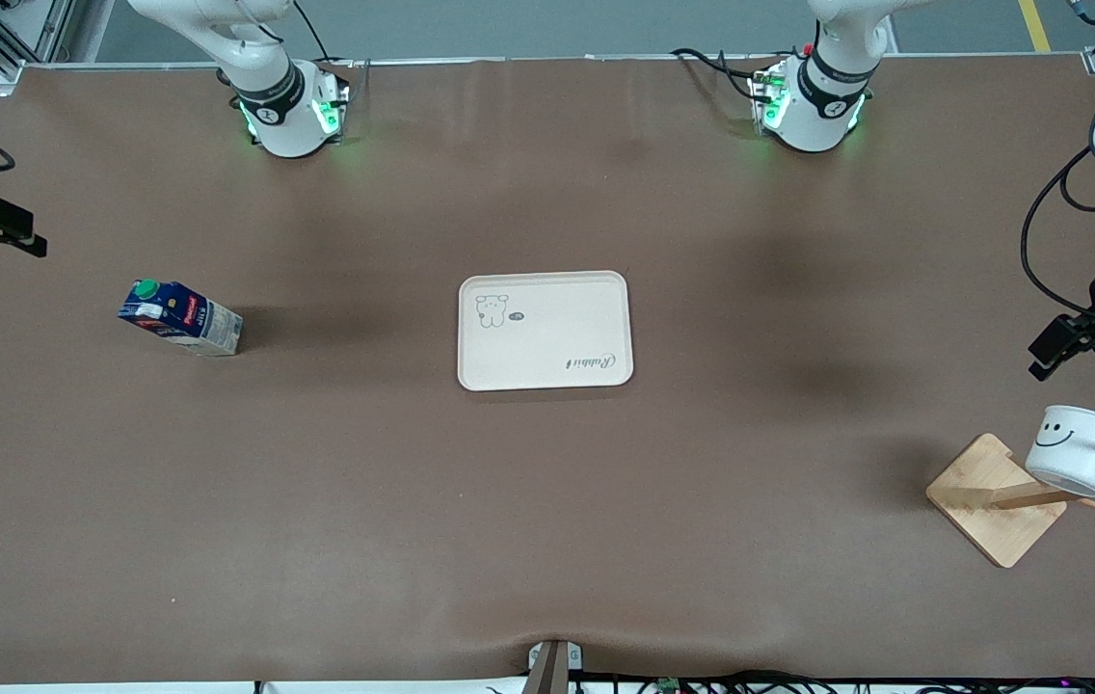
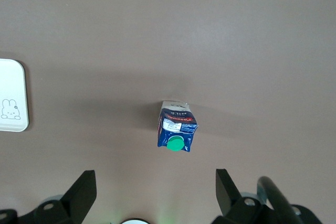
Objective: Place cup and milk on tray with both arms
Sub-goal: 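Move the left gripper to the mug while the right gripper grasps the milk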
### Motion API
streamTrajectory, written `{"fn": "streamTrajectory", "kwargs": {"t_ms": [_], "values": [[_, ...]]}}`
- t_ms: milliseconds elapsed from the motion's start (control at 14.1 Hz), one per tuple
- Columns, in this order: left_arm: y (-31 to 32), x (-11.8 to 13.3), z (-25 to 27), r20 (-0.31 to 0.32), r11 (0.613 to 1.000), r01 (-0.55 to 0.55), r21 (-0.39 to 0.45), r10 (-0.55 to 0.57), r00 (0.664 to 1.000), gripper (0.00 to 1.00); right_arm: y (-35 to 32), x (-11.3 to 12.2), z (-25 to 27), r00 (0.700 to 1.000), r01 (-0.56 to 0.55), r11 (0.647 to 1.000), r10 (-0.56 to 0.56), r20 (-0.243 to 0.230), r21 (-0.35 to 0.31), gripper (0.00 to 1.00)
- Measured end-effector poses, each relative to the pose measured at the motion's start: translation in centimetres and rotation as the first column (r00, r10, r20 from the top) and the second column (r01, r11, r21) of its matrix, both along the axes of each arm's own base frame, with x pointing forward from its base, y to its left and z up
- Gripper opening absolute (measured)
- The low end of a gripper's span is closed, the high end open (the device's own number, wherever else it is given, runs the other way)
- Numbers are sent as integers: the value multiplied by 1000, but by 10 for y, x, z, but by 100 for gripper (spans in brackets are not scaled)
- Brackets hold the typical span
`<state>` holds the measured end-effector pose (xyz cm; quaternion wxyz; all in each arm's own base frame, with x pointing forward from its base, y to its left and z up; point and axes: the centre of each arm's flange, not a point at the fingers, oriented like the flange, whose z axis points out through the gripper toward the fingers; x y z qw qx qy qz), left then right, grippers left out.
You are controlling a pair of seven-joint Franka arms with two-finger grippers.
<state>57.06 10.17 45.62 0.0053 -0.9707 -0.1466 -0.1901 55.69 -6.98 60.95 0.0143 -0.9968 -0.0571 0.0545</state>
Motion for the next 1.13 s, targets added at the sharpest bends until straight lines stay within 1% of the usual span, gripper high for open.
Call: {"fn": "streamTrajectory", "kwargs": {"t_ms": [141, 212, 424, 566, 636, 848, 919, 990, 1061, 1131], "values": [[7, 4, -20, -7, 1000, -10, -5, 10, 1000, 100, -3, 10, -22, 999, 4, 1000, -4, -39, 1, 100], [13, 7, -28, 3, 1000, -18, -5, 18, 1000, 100, -4, 14, -31, 998, 5, 1000, -4, -55, 2, 100], [21, 16, -45, 52, 1000, -29, -1, 29, 998, 100, -6, 24, -57, 995, 8, 1000, -7, -101, 4, 100], [22, 20, -52, 81, 1000, -29, 2, 29, 996, 100, -15, 26, -73, 991, 24, 1000, -23, -129, 7, 100], [22, 21, -53, 93, 1000, -29, 4, 28, 995, 100, -21, 26, -81, 990, 35, 999, -34, -138, 8, 100], [21, 24, -51, 122, 1000, -26, 8, 25, 992, 100, -29, 24, -105, 989, 52, 998, -49, -143, 18, 100], [19, 24, -50, 126, 1000, -23, 8, 22, 992, 95, -29, 21, -117, 990, 56, 998, -52, -131, 24, 100], [17, 25, -50, 130, 1000, -20, 9, 19, 991, 95, -29, 17, -132, 991, 60, 998, -56, -119, 28, 100], [16, 25, -49, 133, 1000, -18, 9, 16, 991, 89, -30, 9, -147, 992, 64, 998, -60, -114, 30, 100], [15, 25, -49, 133, 1000, -14, 10, 13, 991, 76, -30, 0, -159, 990, 70, 997, -66, -122, 32, 100]]}}
